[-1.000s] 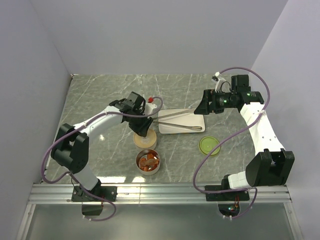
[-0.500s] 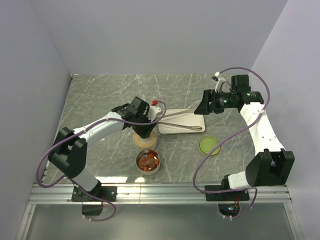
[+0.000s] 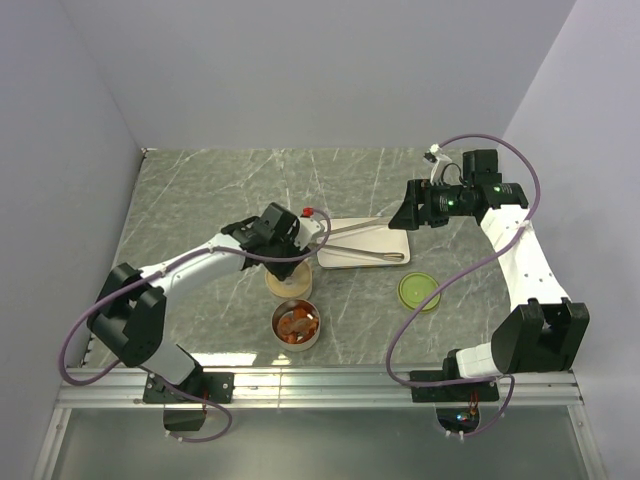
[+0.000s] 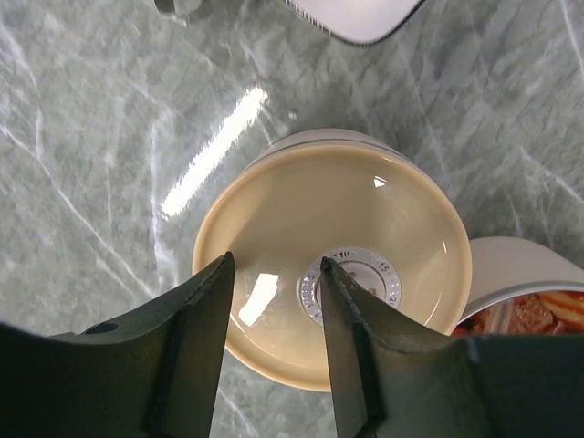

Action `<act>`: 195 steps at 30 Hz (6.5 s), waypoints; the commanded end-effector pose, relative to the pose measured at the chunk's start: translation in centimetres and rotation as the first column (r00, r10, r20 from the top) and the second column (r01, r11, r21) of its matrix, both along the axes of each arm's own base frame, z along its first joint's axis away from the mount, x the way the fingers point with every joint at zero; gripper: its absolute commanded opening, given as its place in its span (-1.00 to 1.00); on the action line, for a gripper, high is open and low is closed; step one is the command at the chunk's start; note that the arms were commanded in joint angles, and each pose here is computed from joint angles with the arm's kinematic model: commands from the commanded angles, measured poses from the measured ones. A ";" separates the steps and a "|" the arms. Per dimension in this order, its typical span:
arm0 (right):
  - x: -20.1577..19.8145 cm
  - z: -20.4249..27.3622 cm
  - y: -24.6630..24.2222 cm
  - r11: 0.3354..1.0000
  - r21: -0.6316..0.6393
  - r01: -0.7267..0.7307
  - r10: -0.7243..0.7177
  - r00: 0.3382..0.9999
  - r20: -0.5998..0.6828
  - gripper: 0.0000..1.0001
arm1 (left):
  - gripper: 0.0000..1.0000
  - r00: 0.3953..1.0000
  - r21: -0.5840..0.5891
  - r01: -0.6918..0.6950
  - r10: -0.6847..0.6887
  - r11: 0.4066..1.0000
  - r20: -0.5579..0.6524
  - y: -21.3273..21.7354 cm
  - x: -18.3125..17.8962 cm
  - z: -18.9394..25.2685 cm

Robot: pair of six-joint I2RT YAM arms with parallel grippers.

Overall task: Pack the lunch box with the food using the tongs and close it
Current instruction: Put the lid back on the lunch box, then move the lunch box, then pick up the lid of the lunch box with the right arm

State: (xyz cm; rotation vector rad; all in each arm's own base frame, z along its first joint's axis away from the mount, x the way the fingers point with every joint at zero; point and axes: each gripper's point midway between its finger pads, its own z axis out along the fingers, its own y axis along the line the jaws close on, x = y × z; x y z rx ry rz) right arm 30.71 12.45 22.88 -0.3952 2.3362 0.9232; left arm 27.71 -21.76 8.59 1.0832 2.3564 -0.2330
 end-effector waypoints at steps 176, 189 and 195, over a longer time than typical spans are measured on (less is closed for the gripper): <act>-3.6 -14.1 -13.4 0.846 -0.531 0.053 -0.209 0.948 -0.238 0.06 | 0.99 0.875 -0.535 0.357 -0.072 0.766 0.479 0.3 -3.2 28.3; -2.9 -20.3 -13.4 0.850 -0.523 0.059 -0.265 0.906 -0.329 -0.23 | 0.99 0.921 -0.707 -0.042 0.302 0.706 0.248 4.9 -1.2 26.1; -3.3 -21.7 -13.2 0.832 -0.553 0.043 -0.268 0.903 -0.335 -0.38 | 0.99 0.917 -0.671 -0.066 0.310 0.738 0.251 5.6 -0.9 24.9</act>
